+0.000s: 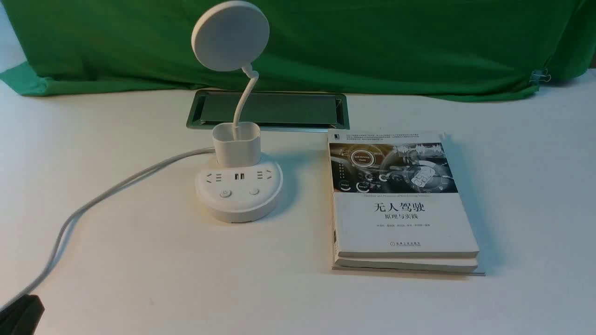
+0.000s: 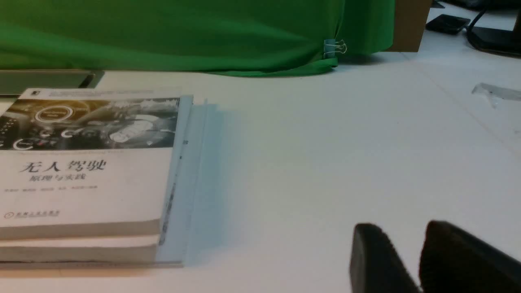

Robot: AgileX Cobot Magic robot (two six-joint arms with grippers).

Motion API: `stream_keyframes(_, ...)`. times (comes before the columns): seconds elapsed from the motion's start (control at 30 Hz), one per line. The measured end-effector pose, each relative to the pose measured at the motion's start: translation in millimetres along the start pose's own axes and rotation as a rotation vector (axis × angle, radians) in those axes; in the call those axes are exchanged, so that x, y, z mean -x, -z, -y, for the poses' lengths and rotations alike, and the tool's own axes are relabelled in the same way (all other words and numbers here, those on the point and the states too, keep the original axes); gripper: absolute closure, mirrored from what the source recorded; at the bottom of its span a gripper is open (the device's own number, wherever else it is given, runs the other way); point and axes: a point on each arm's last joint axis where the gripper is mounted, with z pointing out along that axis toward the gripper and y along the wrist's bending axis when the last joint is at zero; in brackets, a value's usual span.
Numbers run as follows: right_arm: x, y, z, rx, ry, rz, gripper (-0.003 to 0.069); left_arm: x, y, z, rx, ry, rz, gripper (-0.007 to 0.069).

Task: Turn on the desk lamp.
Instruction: Use the left arm to press the button switch on the lamp holder

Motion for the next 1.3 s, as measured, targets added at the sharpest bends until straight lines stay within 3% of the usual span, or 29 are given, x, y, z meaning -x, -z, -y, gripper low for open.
stream_keyframes(1.13,0.1,0.0,0.0,0.0,0.0,0.001,0.0419,0.1,0.0,-0.8,0.009,-0.04,0.001,0.0624)
stream_keyframes(1.3,0.1,0.0,0.0,0.0,0.0,0.001,0.0419,6.7,0.3,-1.0,0.013,-0.056,0.074,0.0624)
